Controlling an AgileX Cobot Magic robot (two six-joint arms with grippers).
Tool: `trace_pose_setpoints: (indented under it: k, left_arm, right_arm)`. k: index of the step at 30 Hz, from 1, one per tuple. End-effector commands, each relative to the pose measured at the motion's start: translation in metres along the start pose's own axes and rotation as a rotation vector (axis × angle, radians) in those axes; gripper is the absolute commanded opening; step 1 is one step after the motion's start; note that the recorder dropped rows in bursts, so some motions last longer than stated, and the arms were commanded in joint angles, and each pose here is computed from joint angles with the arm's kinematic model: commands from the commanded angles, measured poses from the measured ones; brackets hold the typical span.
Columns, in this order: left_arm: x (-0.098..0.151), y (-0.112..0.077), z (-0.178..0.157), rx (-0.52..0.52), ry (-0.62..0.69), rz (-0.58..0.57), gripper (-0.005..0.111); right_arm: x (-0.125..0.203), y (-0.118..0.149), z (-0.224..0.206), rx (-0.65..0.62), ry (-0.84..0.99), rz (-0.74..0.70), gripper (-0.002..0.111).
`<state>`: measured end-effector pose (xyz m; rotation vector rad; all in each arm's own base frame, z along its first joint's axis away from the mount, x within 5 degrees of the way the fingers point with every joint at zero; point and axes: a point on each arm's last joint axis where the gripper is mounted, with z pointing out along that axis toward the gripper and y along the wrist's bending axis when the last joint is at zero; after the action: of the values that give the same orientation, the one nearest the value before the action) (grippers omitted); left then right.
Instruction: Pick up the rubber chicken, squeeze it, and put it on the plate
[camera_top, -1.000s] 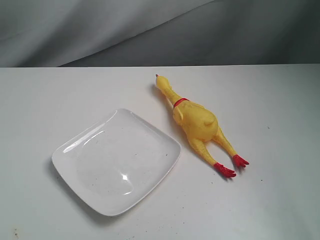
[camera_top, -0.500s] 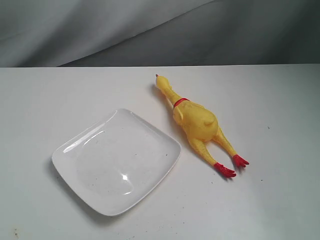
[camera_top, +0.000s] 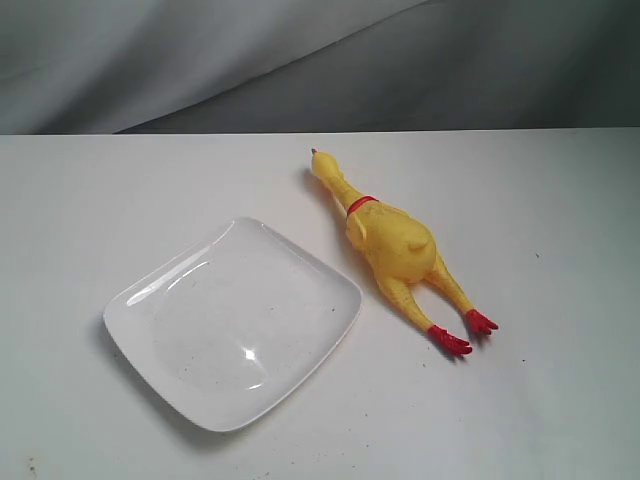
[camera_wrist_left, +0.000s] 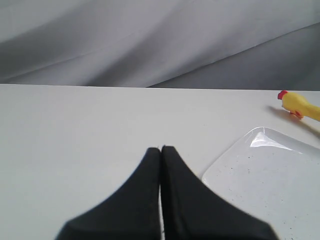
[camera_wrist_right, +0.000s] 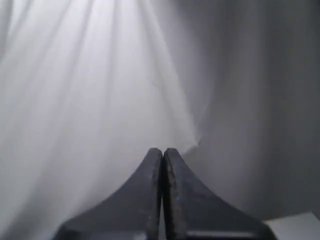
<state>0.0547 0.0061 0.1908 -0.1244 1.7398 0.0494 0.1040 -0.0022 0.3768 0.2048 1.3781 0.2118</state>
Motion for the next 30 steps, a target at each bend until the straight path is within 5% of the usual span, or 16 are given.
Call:
trace_pose_setpoints:
  k: [1, 8, 22, 30]
  left_arm:
    - [0.002, 0.000, 0.000, -0.004, 0.005, -0.003, 0.001]
    - [0.002, 0.000, 0.000, -0.004, 0.005, -0.003, 0.001]
    - [0.002, 0.000, 0.000, -0.004, 0.005, -0.003, 0.001]
    - [0.002, 0.000, 0.000, -0.004, 0.005, -0.003, 0.001]
  right_arm:
    - [-0.011, 0.011, 0.053, 0.043, 0.332, -0.255, 0.000]
    - [0.015, 0.034, 0.120, -0.150, 0.796, -0.615, 0.000]
    - [0.197, 0.024, 0.199, -0.370, 1.353, -0.648, 0.000]
    - [0.278, 0.040, 0.202, -0.538, 1.430, -0.783, 0.001]
